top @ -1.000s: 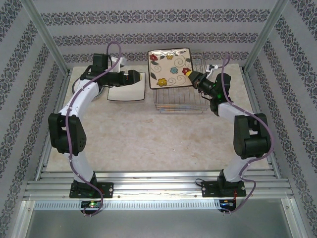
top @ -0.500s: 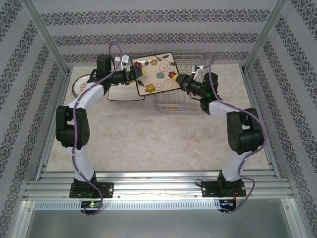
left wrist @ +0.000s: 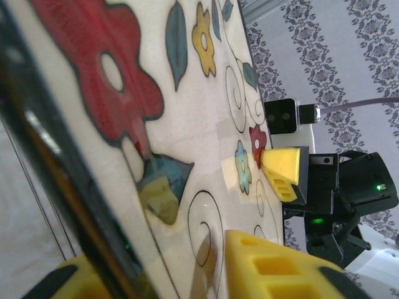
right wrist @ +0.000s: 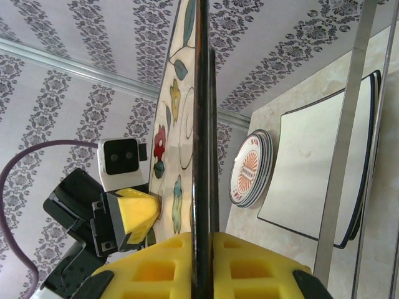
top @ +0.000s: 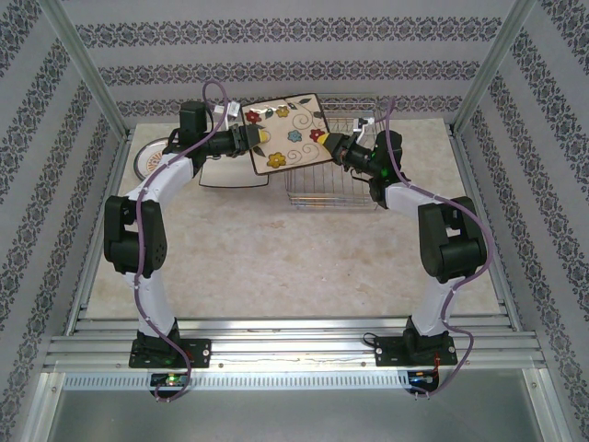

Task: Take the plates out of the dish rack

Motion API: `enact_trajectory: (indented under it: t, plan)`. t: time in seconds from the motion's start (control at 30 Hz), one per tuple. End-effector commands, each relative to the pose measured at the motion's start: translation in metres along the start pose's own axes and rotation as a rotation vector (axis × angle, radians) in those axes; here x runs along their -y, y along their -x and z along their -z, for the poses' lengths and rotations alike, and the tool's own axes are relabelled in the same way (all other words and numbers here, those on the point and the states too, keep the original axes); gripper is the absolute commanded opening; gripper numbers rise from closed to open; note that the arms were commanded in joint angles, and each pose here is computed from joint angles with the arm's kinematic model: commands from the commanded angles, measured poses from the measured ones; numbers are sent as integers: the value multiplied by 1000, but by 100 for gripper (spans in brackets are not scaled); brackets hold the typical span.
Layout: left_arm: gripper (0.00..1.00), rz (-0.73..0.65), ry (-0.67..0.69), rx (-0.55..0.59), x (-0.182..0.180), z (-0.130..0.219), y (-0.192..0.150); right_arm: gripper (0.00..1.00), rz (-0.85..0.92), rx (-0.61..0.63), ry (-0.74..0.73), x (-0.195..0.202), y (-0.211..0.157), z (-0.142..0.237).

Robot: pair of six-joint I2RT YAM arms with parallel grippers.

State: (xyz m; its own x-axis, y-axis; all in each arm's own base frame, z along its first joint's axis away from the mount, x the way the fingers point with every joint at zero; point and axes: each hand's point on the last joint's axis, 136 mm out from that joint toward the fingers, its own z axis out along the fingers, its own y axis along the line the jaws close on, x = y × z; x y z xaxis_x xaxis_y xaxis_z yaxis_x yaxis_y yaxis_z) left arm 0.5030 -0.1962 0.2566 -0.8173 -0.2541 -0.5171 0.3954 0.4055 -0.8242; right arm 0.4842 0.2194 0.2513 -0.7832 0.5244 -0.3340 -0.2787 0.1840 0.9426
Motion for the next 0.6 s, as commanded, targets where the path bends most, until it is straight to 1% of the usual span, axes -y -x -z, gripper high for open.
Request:
enact_trajectory:
  t: [0.0, 0.1, 0.2, 0.23, 0.27, 0.33, 0.37, 0.4, 0.47, 0.5, 0.53, 0.57]
  plan:
    - [15, -29, -36, -14, 4, -4, -1, 0, 165, 29, 190, -77, 15, 0]
    - [1, -26, -37, -14, 5, -3, 0, 0, 165, 13, 186, -76, 12, -2]
    - [0, -26, -41, -12, 6, -4, 1, 0, 160, 12, 165, -71, 11, -4]
    - [0, -26, -45, -7, 7, -3, 2, 3, 158, 16, 150, -68, 12, -4]
    - [0, -28, -50, -1, 9, -2, 3, 13, 150, 24, 126, -63, 14, -4]
    - [0, -19, -56, 17, 11, -2, 7, 18, 146, 27, 78, -55, 16, -4]
    - [0, -12, -55, 31, 11, -1, 10, 25, 141, 32, 50, -51, 18, -4]
    - [0, -4, -54, 42, 12, -1, 13, 28, 138, 29, 11, -44, 18, -4]
    - [0, 16, -43, 62, 11, 1, 20, 43, 143, 20, -72, -34, 19, -5]
    - [0, 21, -37, 73, 11, 1, 23, 48, 152, 16, -100, -31, 19, -5]
    - [0, 30, -33, 85, 10, 2, 26, 55, 158, 14, -125, -29, 19, -4]
    - [0, 32, -38, 101, 11, 4, 30, 57, 154, 14, -146, -25, 20, -4]
